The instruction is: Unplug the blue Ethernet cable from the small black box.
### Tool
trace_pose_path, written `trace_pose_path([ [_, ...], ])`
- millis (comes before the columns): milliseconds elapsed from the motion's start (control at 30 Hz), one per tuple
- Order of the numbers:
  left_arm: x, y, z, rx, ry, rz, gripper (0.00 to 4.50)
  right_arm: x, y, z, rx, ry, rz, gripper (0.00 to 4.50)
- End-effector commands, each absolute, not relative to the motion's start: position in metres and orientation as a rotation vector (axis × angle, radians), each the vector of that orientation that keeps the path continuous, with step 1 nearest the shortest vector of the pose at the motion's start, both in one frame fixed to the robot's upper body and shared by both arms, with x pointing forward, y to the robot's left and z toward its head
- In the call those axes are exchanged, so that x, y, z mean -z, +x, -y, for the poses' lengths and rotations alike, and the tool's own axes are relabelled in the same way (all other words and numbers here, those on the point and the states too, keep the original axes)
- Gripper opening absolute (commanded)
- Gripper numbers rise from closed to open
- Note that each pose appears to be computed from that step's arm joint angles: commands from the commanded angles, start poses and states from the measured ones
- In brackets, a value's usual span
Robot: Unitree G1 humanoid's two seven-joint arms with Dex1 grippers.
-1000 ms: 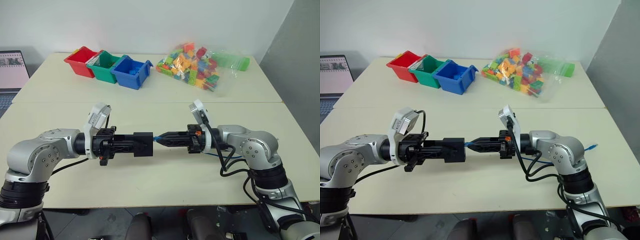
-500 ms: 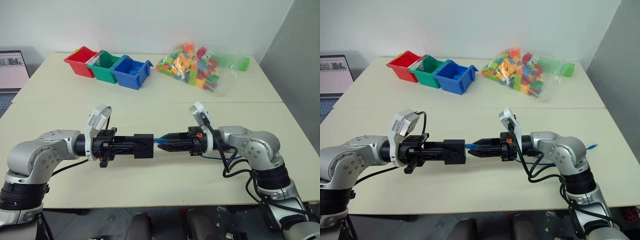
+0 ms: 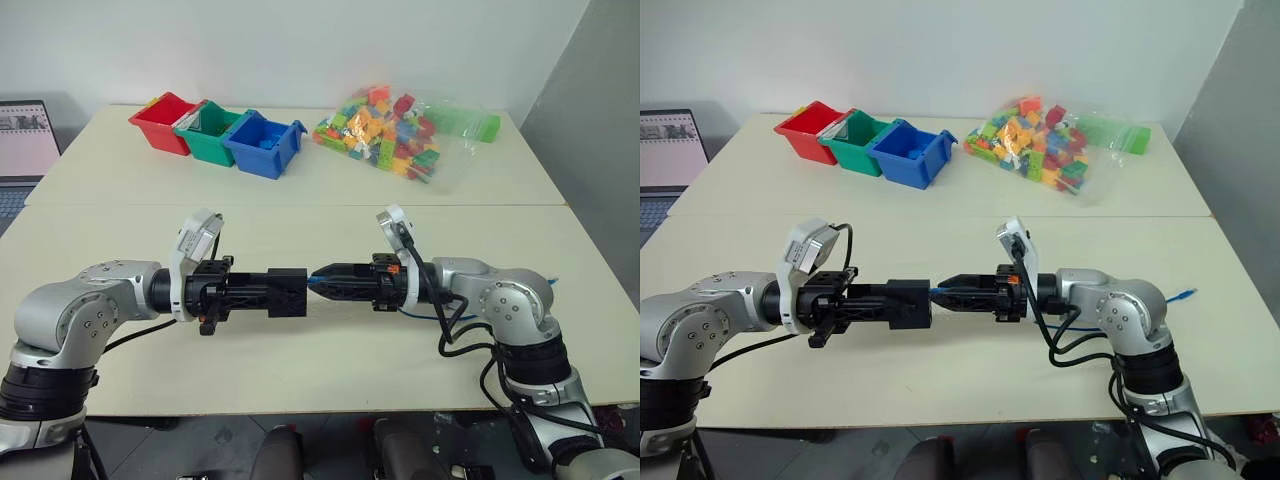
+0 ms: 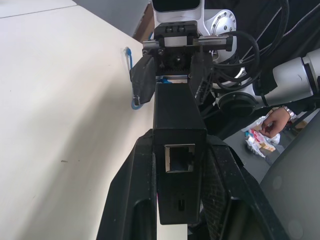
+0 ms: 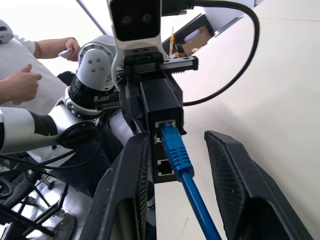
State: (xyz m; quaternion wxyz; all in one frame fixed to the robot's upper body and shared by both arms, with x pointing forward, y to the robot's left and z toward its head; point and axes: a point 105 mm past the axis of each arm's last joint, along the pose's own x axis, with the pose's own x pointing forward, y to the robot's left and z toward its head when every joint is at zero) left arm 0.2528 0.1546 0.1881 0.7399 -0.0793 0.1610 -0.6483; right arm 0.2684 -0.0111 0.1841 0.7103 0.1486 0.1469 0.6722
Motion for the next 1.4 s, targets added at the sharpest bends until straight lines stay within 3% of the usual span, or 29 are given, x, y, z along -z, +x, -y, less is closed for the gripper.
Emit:
trace_pose_path([
  [33,-0.1981,0.2500,-0.1532,1.438,-0.162,-0.305,0.79,-0.1942,0.2643,0.0123,-1.511,0.338,-0.277,1.83],
  [633,-0.1975,0.2492,-0.1520,1.437,-0.162,-0.307,0.79,-0.1961,0.2640,0.0139,-1.524,0.348,-0.279,1.83],
  [933,-0.1966,0.2483,-0.1519,1.440,-0.163,-0.311,0.79,-0.1966,0.2614,0.0138,-1.538,0.339,-0.283,0.07],
  [1400,-0.1933,0.2458,-0.1580,1.431,-0.159,-0.322,0.79,-0.1907,0.2664,0.0195,-1.512,0.321,-0.308,0.06],
])
